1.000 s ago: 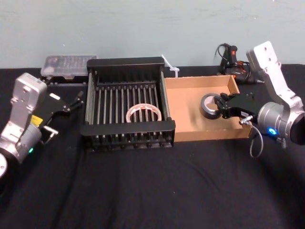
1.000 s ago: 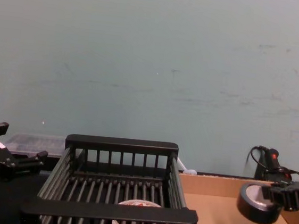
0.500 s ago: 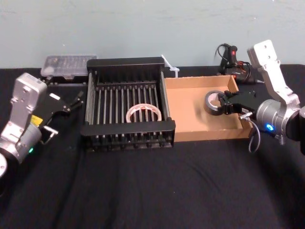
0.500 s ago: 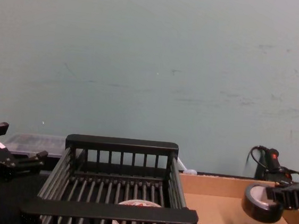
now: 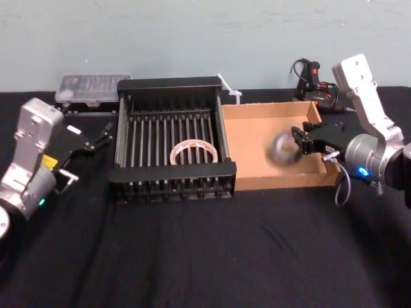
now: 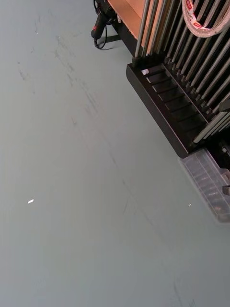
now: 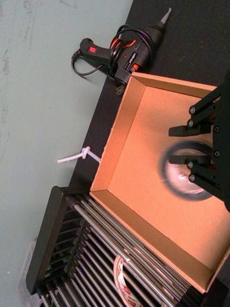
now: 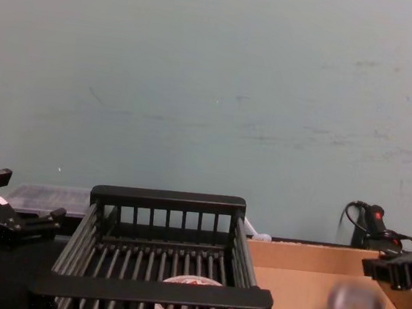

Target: Pick up the white tape and place it into the black box , Pick up the silver tape and place it into the brown box.

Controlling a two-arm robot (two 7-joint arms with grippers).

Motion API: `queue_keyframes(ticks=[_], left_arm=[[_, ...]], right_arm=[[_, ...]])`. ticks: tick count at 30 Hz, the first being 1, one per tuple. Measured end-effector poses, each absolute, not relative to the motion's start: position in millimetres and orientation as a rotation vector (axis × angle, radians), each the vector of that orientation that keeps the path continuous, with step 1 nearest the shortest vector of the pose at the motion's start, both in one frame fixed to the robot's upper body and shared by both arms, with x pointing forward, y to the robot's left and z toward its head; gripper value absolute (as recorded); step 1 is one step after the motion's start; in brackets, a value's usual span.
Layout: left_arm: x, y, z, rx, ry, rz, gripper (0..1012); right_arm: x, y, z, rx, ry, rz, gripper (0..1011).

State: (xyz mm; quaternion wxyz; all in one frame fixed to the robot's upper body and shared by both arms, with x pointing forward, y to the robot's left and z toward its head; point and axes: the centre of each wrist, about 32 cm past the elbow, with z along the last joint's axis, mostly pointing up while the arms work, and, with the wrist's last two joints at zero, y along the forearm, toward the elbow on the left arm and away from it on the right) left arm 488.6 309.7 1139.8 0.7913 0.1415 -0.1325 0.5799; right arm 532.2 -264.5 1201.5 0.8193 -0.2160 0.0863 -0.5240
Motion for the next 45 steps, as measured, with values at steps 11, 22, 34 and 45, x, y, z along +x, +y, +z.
queue_keyframes(ticks=[11, 22, 34, 45], left_arm=[[488.6, 309.7, 1139.8, 0.304, -0.285, 1.248, 1002], [488.6, 309.7, 1139.8, 0.305, -0.285, 1.248, 1001], [488.6, 309.7, 1139.8, 0.305, -0.285, 1.248, 1001], [488.6, 309.7, 1139.8, 0.305, -0.285, 1.248, 1001]], right_arm=[[532, -264, 1201.6, -0.461, 0.183, -1.114, 568], [532, -264, 1201.7, -0.461, 0.183, -1.113, 917], [532, -264, 1201.7, -0.461, 0.183, -1.113, 1002], [522, -260, 1196.6, -0.433, 0.03, -1.207, 1002]])
